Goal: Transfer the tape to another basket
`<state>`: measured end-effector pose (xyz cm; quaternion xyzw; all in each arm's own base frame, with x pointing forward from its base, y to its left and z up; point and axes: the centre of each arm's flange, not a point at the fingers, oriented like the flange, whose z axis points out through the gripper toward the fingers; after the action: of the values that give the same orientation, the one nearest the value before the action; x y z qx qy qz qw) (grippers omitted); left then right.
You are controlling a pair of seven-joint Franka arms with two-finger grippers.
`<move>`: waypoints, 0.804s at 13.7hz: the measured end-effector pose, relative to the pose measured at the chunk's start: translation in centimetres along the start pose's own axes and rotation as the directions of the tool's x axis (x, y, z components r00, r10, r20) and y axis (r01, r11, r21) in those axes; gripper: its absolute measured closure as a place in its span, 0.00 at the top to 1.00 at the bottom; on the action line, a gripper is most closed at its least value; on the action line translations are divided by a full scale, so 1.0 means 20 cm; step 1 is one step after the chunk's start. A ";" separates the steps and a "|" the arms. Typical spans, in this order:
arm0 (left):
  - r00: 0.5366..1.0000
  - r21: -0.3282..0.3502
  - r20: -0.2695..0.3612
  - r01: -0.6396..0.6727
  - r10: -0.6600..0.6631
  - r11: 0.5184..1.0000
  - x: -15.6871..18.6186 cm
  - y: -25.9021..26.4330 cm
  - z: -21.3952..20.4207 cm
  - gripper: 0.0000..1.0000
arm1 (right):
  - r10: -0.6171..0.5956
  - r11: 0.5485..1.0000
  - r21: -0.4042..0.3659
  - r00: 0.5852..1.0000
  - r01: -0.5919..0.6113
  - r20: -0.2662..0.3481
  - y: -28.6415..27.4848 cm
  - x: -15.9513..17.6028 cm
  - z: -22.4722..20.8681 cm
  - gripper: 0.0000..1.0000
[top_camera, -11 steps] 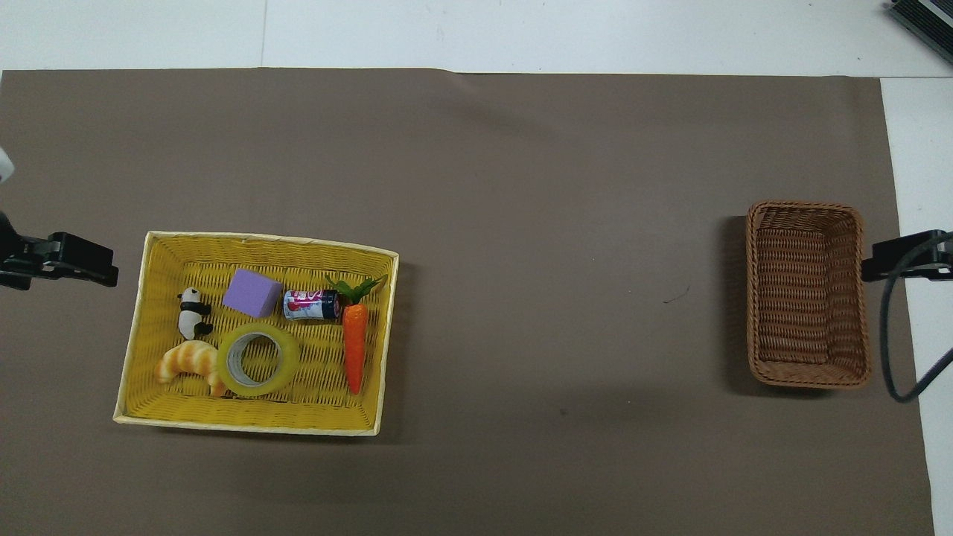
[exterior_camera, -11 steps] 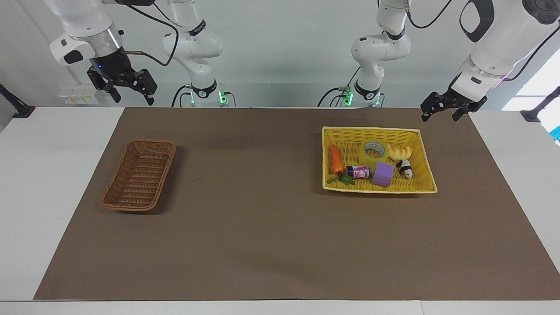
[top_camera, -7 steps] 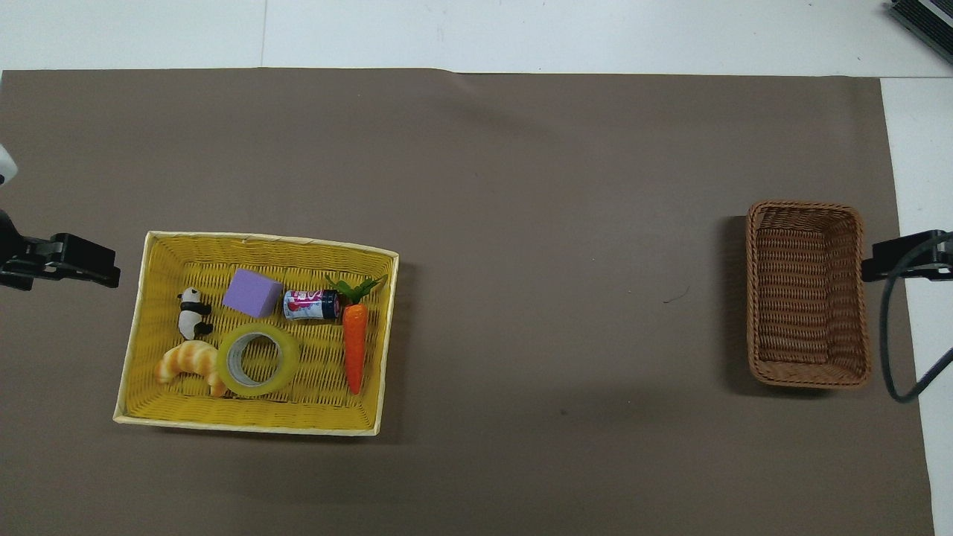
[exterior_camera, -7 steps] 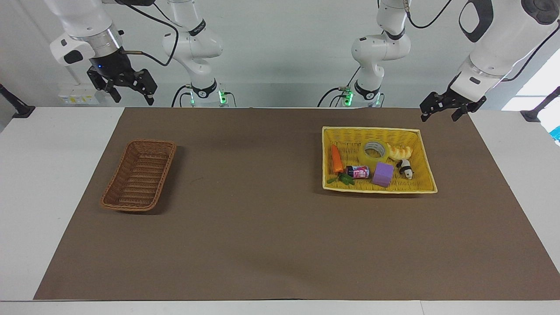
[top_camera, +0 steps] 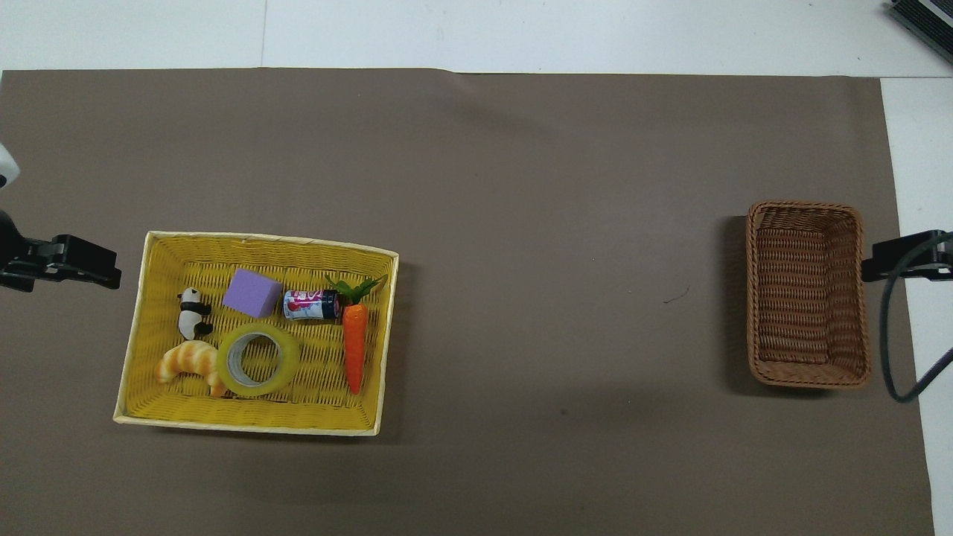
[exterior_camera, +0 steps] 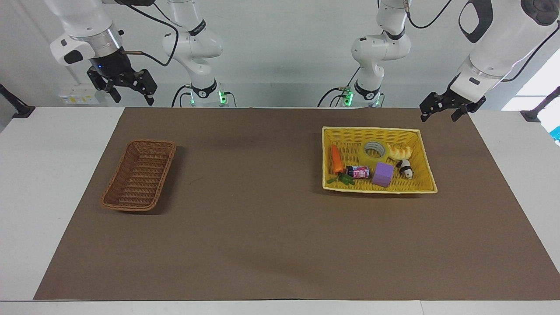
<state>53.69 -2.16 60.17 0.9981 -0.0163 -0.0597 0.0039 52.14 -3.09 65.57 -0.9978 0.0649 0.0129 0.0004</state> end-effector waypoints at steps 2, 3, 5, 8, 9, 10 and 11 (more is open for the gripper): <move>1.000 0.000 0.002 0.000 0.000 1.000 0.00 0.00 0.00 1.00 | 0.000 1.000 0.000 1.000 0.000 0.000 0.00 0.00 0.00 1.00; 1.000 0.000 0.002 0.000 0.000 1.000 0.00 0.00 0.01 1.00 | 0.000 1.000 0.000 1.000 0.000 0.000 0.00 0.00 0.00 1.00; 1.000 0.000 0.003 0.000 0.000 1.000 0.00 0.00 0.01 1.00 | 0.000 1.000 0.000 1.000 0.000 0.000 0.00 0.00 0.00 1.00; 1.000 0.000 0.004 0.000 0.000 1.000 0.00 0.00 0.01 1.00 | 0.000 1.000 0.000 1.000 0.000 0.000 0.00 0.00 0.00 1.00; 1.000 0.000 0.005 0.000 0.000 1.000 0.00 0.00 0.01 1.00 | 0.000 1.000 0.000 1.000 0.000 0.000 0.00 0.00 0.00 1.00; 1.000 0.000 0.005 0.000 0.000 1.000 0.00 0.00 0.02 1.00 | 0.000 1.000 0.000 1.000 0.000 0.000 0.00 0.00 0.00 1.00; 1.000 0.001 0.005 0.000 0.000 1.000 -0.01 0.00 0.02 1.00 | 0.000 1.000 0.000 1.000 0.000 0.000 0.00 0.00 0.00 1.00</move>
<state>53.48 -2.18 59.79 0.9979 -0.0163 -0.0624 0.0035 52.14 -3.09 65.57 -0.9978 0.0650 0.0129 0.0004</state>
